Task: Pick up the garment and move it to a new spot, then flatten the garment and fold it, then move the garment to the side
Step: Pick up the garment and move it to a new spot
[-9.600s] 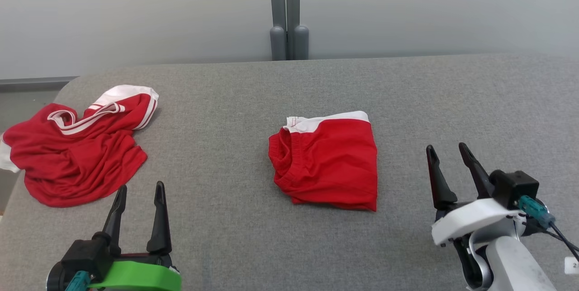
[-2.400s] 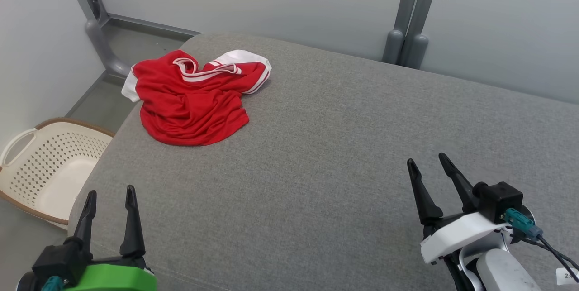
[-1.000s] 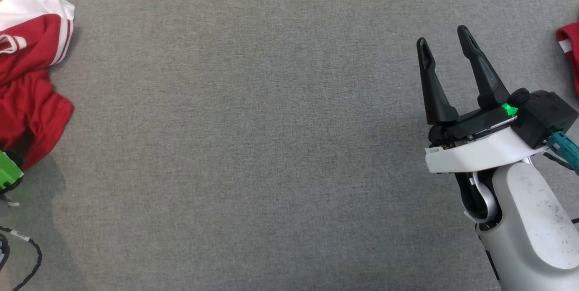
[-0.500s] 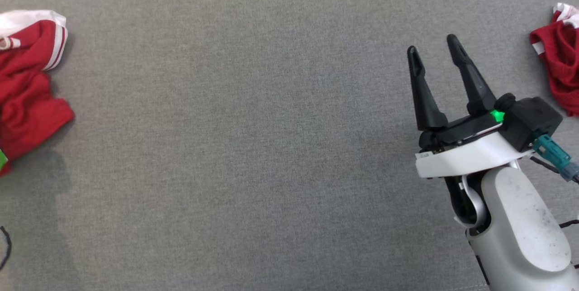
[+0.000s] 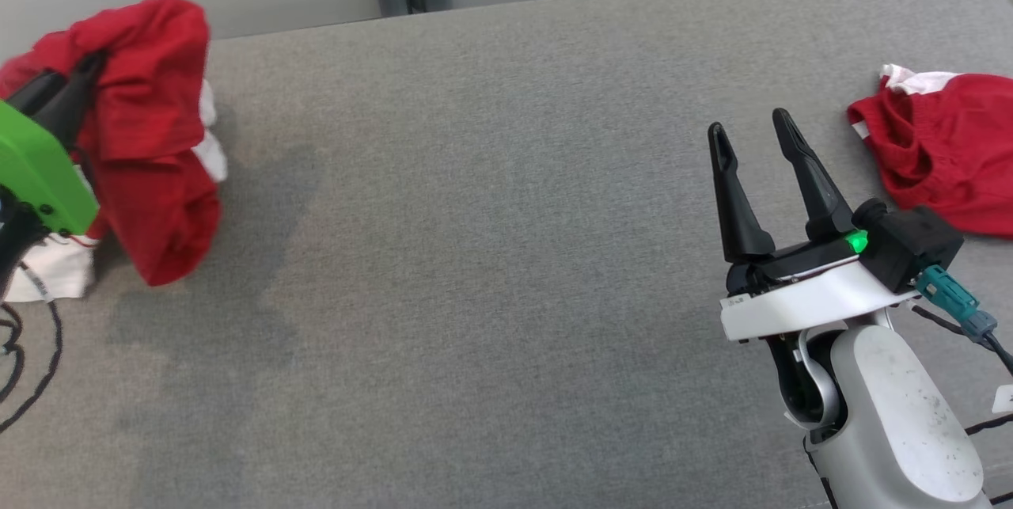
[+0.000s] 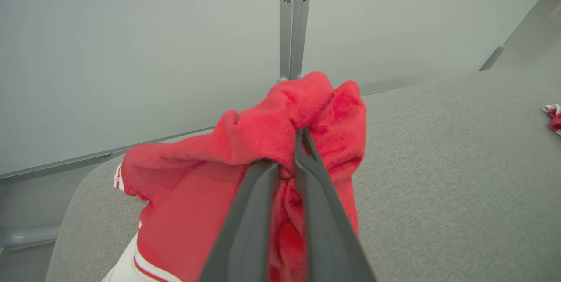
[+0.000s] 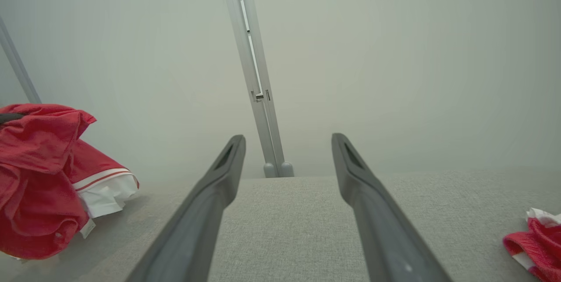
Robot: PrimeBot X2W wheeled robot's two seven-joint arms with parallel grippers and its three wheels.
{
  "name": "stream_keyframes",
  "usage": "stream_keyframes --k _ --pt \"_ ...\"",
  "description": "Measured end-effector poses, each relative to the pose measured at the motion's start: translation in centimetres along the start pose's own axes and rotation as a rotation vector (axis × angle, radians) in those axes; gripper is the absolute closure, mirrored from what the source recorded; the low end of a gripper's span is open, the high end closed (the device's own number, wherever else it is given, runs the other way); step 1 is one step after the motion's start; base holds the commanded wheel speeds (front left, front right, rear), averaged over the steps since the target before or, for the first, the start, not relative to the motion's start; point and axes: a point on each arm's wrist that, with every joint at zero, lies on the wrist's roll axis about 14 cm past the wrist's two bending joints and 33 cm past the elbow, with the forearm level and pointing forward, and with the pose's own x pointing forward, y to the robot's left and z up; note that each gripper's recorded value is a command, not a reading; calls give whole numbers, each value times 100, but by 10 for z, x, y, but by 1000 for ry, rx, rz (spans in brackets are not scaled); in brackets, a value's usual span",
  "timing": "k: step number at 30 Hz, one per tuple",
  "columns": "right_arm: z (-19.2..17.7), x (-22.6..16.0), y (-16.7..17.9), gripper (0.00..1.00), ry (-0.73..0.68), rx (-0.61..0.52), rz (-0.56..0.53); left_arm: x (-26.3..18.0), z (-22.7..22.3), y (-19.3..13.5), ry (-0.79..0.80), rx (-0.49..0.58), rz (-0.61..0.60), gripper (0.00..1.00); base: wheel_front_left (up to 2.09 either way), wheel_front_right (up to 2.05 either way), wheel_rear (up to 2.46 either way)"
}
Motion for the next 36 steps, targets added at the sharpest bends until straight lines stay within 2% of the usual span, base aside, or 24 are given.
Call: stream_keyframes --k 12,16,18,20,24,26,30,31,32,36 --pt "52 -42 -42 0 -93 -62 -153 2 75 -200 -196 90 -520 100 0 0 0" --pt "65 -57 -59 0 -114 -88 -212 2 72 -236 -184 111 -610 100 0 0 0" --pt "68 -63 -65 0 -117 -97 -233 7 59 -241 -147 109 -624 100 0 0 0" --pt "66 -67 -68 0 -107 -100 -245 15 25 -236 -60 96 -609 100 0 0 0" --pt "57 -65 -69 0 -84 -97 -246 23 -65 -213 158 27 -549 100 0 0 0" --pt "53 -63 -69 0 -74 -96 -241 21 -102 -198 242 28 -506 100 0 0 0" --pt "47 -57 -63 0 -60 -94 -216 13 -152 -168 347 -21 -412 100 0 0 0" --pt "47 -56 -62 0 -60 -97 -210 10 -159 -163 365 -34 -394 53 0 0 0" --pt "48 -56 -62 0 -62 -98 -207 9 -163 -160 370 -36 -384 0 0 0 0" --pt "47 -55 -53 0 -56 -94 -178 2 -155 -153 313 -30 -360 0 0 0 0"
